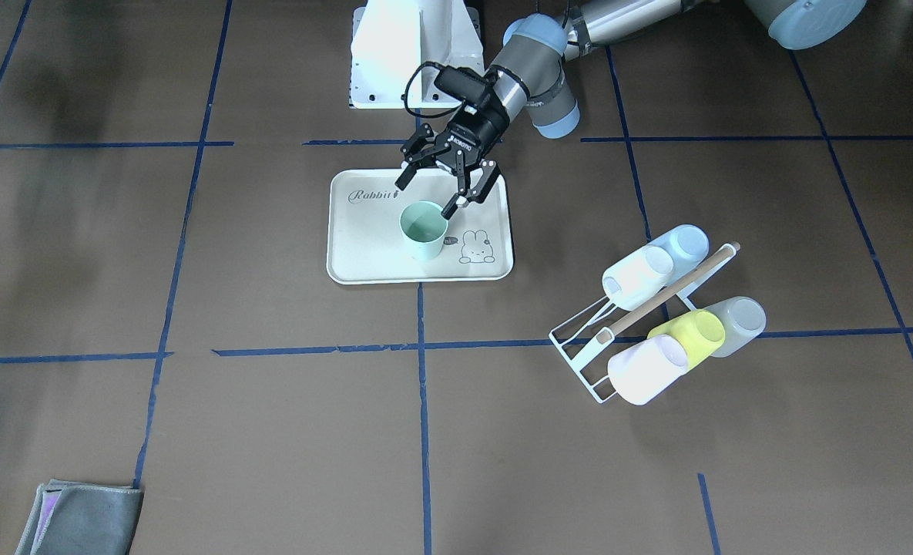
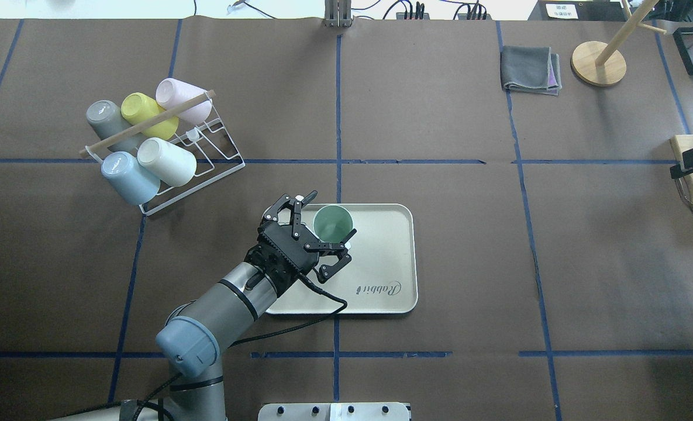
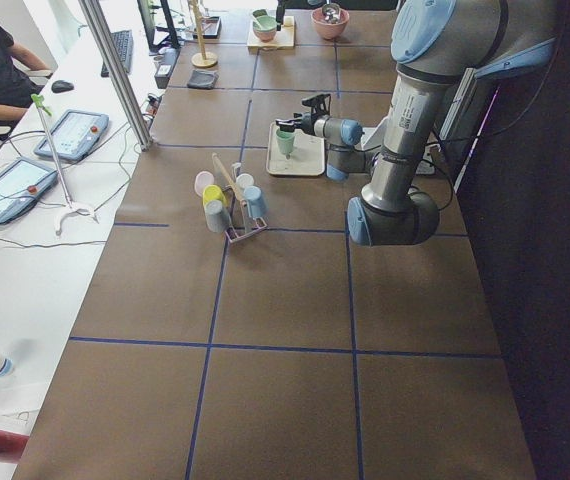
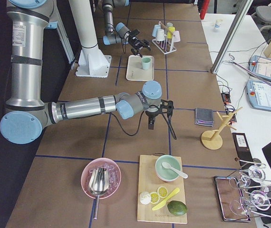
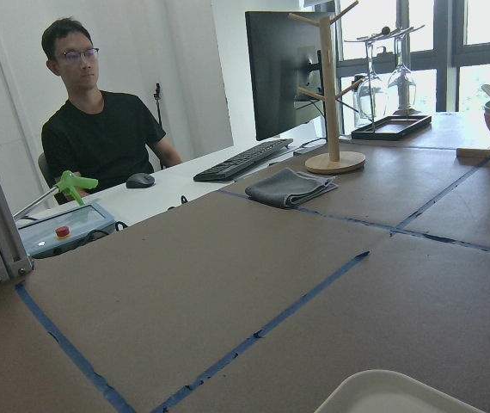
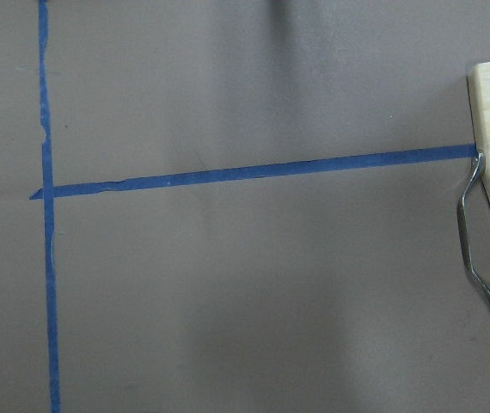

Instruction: Pick up and place green cup on tray

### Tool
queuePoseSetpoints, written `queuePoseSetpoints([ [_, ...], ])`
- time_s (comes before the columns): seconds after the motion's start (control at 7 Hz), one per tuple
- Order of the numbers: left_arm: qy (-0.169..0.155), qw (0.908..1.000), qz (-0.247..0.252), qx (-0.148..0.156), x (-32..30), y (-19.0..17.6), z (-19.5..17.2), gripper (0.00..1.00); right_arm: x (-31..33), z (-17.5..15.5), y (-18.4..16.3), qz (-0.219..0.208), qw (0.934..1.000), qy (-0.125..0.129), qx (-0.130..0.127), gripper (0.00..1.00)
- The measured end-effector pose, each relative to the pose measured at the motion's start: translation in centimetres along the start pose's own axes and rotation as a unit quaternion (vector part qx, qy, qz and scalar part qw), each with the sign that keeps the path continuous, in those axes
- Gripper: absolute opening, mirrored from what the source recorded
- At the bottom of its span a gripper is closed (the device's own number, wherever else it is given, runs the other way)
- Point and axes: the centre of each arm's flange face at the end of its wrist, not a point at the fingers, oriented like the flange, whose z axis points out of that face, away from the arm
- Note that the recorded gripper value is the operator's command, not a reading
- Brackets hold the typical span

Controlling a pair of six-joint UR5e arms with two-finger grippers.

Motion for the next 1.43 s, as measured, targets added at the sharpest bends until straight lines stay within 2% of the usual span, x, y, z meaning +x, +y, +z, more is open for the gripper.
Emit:
queuePoseSetpoints([
  [0.29, -0.012, 0.9997, 0.018, -0.01, -1.2, -5.1, -0.4, 0.99, 0.0, 0.0, -0.1, 0.0, 1.0, 0.001, 0.002, 1.0],
  [0.57, -0.061, 0.9964, 0.034, -0.047, -5.5, -7.1, 1.3, 0.99, -0.1, -0.1, -0.3, -0.001, 1.0, 0.003, 0.005, 1.0],
  [0.86, -0.123, 0.9871, 0.023, -0.1, -11.0, -7.5, 3.6, 0.99, 0.0, -0.3, -0.4, -0.001, 0.9999, 0.009, 0.012, 1.0],
  [1.14, -0.164, 0.9705, -0.011, -0.176, -19.4, -7.0, 4.8, 0.99, 0.7, -0.8, -0.7, 0.0, 0.9995, 0.019, 0.024, 1.0],
  [1.29, -0.172, 0.9591, -0.032, -0.222, -24.7, -7.4, 4.2, 0.99, 1.0, -1.2, -0.8, 0.0, 0.9994, 0.02, 0.029, 1.0],
  [1.43, -0.176, 0.9422, -0.064, -0.278, -30.9, -8.3, 2.5, 0.99, 1.2, -1.5, -0.7, 0.0, 0.9993, 0.019, 0.032, 1.0],
])
